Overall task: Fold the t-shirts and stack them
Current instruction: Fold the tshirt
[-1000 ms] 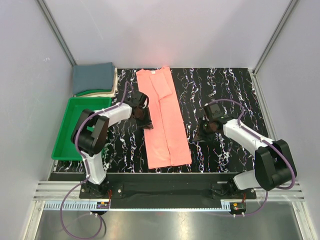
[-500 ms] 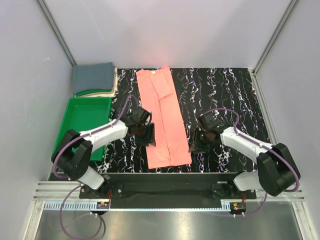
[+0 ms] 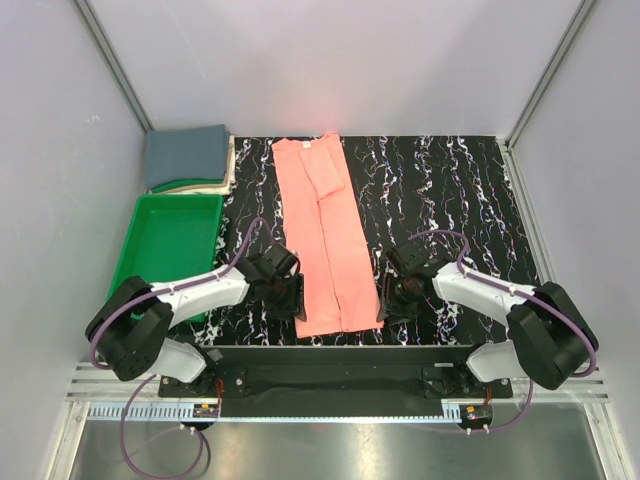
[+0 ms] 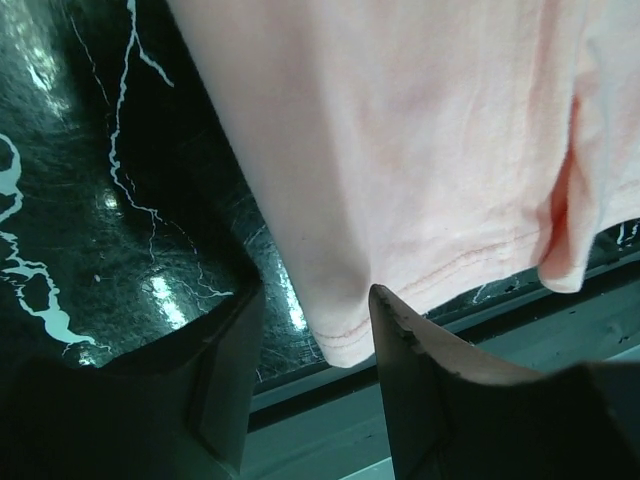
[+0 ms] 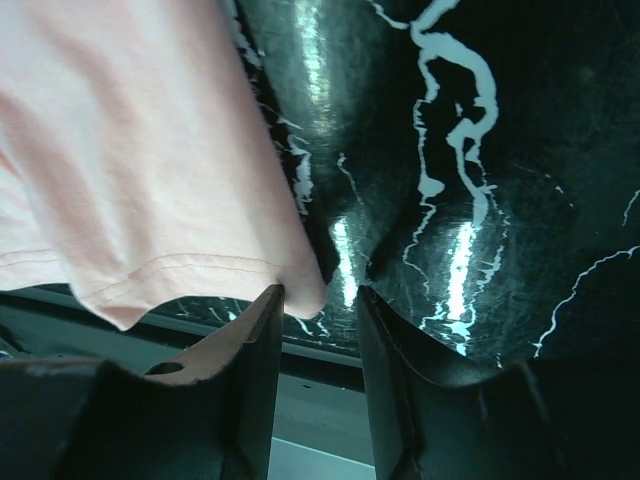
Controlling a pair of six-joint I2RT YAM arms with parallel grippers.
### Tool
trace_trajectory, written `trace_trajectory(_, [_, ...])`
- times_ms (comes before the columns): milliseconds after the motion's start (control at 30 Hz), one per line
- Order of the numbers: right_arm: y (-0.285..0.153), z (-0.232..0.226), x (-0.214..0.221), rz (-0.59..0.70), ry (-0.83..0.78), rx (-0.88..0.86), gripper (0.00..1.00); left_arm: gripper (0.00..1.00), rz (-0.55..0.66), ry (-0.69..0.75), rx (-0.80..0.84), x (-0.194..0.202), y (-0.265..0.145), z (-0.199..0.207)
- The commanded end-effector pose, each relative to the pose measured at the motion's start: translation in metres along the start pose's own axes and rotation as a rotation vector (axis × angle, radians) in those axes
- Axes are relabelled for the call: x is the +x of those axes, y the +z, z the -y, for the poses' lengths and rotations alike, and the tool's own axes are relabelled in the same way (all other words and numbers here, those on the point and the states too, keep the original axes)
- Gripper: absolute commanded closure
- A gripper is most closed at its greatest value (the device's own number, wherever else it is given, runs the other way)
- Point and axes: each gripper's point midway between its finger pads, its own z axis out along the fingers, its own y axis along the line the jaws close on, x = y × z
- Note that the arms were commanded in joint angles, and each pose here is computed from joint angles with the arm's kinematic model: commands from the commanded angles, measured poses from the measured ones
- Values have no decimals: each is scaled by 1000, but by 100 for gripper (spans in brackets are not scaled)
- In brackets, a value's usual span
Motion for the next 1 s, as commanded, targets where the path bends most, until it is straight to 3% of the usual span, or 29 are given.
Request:
trace_trajectory(0, [7, 2, -4, 35, 12, 10, 58, 51, 26, -17, 69, -2, 6, 11])
trace_trajectory(133, [9, 0, -4, 30, 0, -1, 60, 63, 7, -31, 73, 4, 11, 8])
trace_trajectory(167, [10, 1, -4, 30, -1, 1, 63, 69, 6, -32, 69, 5, 12, 7])
trace_trajectory(200, [10, 1, -4, 31, -1, 2, 65, 82, 10, -34, 63, 5, 12, 6])
trace_trajectory(267, [9, 2, -2, 31, -3, -2, 71, 95, 8, -37, 56, 7, 11, 4])
trace_trajectory(300, [9, 2, -2, 33, -3, -2, 79, 100, 15, -44, 35, 6, 11, -1])
trace_trajectory(433, [7, 7, -1, 49, -4, 5, 99, 100, 24, -47, 28, 5, 10, -2])
trace_trajectory(700, [10, 10, -3, 63, 21, 24, 100, 100, 27, -45, -35, 9, 9, -16])
trace_trajectory(967, [0, -6, -3, 78, 56, -60, 97, 87, 46, -32, -51, 6, 0, -18])
